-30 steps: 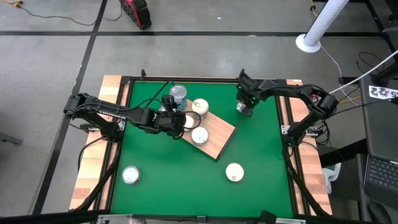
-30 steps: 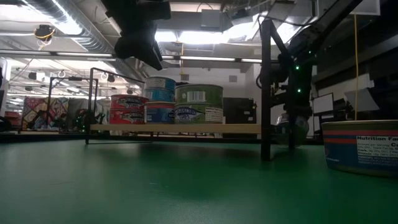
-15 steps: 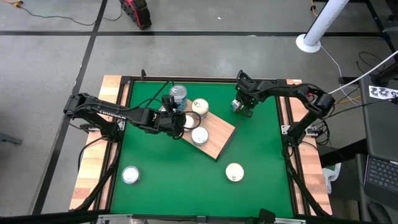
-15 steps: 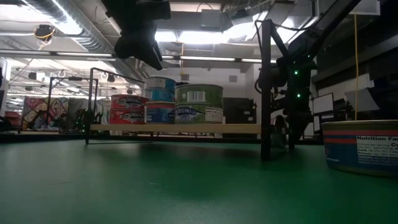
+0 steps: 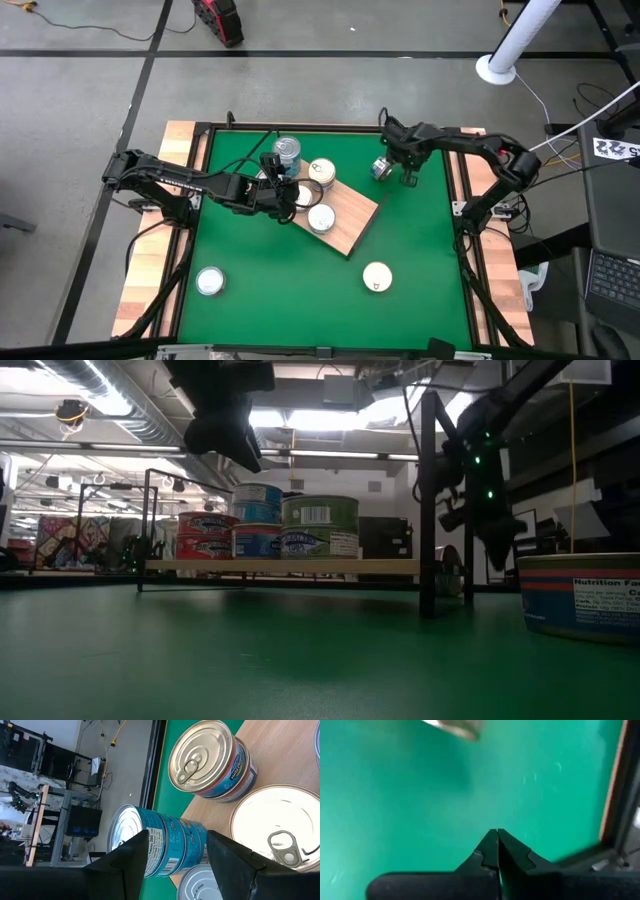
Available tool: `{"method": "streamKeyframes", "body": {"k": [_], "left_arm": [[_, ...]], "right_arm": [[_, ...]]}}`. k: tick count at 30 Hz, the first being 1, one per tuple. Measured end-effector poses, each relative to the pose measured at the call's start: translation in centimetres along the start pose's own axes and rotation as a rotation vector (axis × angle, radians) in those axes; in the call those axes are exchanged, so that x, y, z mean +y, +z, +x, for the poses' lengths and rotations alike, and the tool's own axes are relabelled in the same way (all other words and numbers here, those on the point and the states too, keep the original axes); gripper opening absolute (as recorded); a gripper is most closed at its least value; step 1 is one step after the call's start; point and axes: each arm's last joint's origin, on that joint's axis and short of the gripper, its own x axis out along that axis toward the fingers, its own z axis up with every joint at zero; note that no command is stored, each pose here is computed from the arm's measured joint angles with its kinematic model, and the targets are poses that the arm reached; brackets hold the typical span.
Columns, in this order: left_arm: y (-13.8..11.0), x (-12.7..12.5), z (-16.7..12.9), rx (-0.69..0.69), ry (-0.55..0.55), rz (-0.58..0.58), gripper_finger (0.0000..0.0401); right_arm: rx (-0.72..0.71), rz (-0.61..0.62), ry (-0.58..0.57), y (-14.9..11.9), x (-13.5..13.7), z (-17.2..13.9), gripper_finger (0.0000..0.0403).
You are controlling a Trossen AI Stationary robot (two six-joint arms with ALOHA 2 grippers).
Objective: Stack canned seafood by type on shelf
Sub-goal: Stack the blue and pink tuna can on top of the blue and pink tuna can on the shelf
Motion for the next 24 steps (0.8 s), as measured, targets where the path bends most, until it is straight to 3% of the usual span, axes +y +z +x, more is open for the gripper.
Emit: {"method": "streamKeyframes", "body": {"k": [6, 14, 20, 24], "left_arm": [[0.0, 0.0, 0.0, 0.000, 0.000, 0.003, 0.0196], [0.0, 0.0, 0.0, 0.000, 0.000, 0.002, 0.0196], [0.1, 0.0, 0.0, -0.005, 0.001, 0.000, 0.0196], [0.1, -0.1, -0.1, -0.009, -0.001, 0.006, 0.0196]], "right_arm": [[0.021, -0.008, 0.010, 0.3, -1.4, -3.9, 0.0007], [-0.109, 0.031, -0.045, 1.7, -3.4, -8.3, 0.0008], [-0.152, 0.045, -0.064, 2.0, -4.0, -9.7, 0.0009], [-0.140, 0.042, -0.064, 1.9, -4.0, -9.7, 0.0036]]}}
